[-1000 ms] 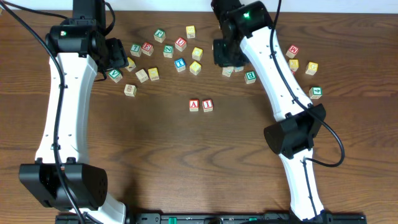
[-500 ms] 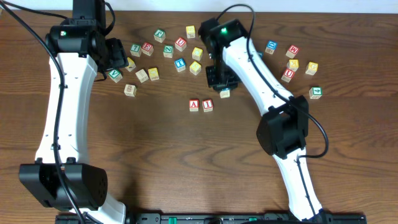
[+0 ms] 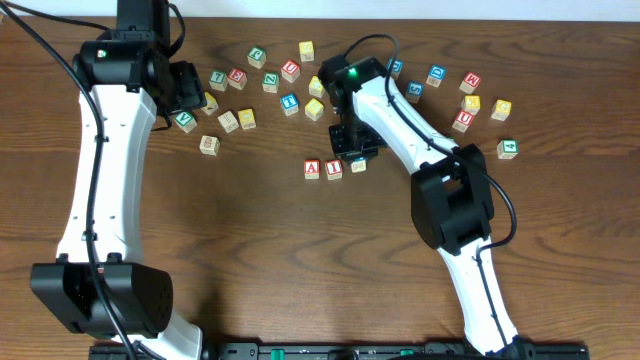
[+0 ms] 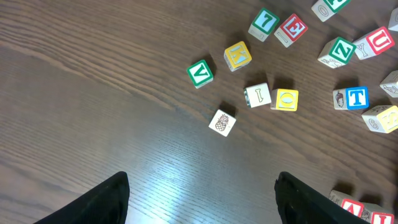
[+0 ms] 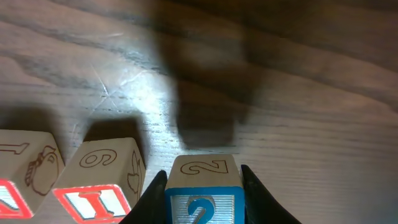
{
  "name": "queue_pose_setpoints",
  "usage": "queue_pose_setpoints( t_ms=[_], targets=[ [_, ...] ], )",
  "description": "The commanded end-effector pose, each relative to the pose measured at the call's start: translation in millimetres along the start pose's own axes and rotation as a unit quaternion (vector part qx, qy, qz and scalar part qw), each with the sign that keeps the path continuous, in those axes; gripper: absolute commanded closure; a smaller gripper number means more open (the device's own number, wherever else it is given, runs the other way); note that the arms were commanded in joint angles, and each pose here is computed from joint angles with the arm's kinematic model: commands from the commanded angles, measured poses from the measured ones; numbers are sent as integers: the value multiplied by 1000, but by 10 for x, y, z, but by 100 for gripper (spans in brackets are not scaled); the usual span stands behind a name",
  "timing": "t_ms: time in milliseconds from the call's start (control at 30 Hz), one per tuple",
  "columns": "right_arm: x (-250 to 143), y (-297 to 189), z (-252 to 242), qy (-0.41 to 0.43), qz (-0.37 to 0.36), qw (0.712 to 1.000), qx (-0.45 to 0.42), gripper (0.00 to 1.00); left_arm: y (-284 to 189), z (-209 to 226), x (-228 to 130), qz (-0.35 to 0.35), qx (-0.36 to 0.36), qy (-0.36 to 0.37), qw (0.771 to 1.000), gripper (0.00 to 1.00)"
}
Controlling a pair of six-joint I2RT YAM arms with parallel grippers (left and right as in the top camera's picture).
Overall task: Spell out AI2
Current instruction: 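Carry the blue 2 block and set it right of the I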
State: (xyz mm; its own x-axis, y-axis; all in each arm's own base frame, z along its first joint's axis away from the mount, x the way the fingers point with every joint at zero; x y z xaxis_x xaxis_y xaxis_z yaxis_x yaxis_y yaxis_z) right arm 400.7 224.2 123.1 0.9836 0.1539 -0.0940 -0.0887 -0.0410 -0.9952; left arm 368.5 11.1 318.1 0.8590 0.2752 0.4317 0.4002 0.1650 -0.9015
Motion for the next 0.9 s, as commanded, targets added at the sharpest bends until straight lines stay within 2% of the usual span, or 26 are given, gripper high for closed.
queue_pose_setpoints(
  t_ms=[0,467,667,867],
  targets=[
    [-19,41,18,-14,7,1000,4,81,-16,12,12,-4,6,2,1000,26],
    [-65,156,1,-14,23,1000,-1,75,-16,12,12,-4,6,2,1000,26],
    [-65,156,1,-14,23,1000,-1,62,-16,12,12,-4,6,2,1000,26],
    [-66,156,1,-14,24,1000,-1,59,-16,12,12,-4,6,2,1000,26]
  ],
)
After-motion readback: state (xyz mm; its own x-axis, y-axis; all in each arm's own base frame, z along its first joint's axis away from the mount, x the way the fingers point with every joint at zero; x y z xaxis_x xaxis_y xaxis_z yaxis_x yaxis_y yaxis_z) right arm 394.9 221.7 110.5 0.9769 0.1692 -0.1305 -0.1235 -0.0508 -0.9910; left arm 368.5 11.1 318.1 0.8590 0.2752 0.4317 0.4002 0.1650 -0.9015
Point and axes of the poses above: each gripper's point midway between its finger pads, its own y axis out along the fingers, its own z axis along the line the jaws close on, x = y × z, the point moved 10 cm from there along -y, back along the fingers, and after that the axes turned 1 degree about y, right-handed, at the moved point
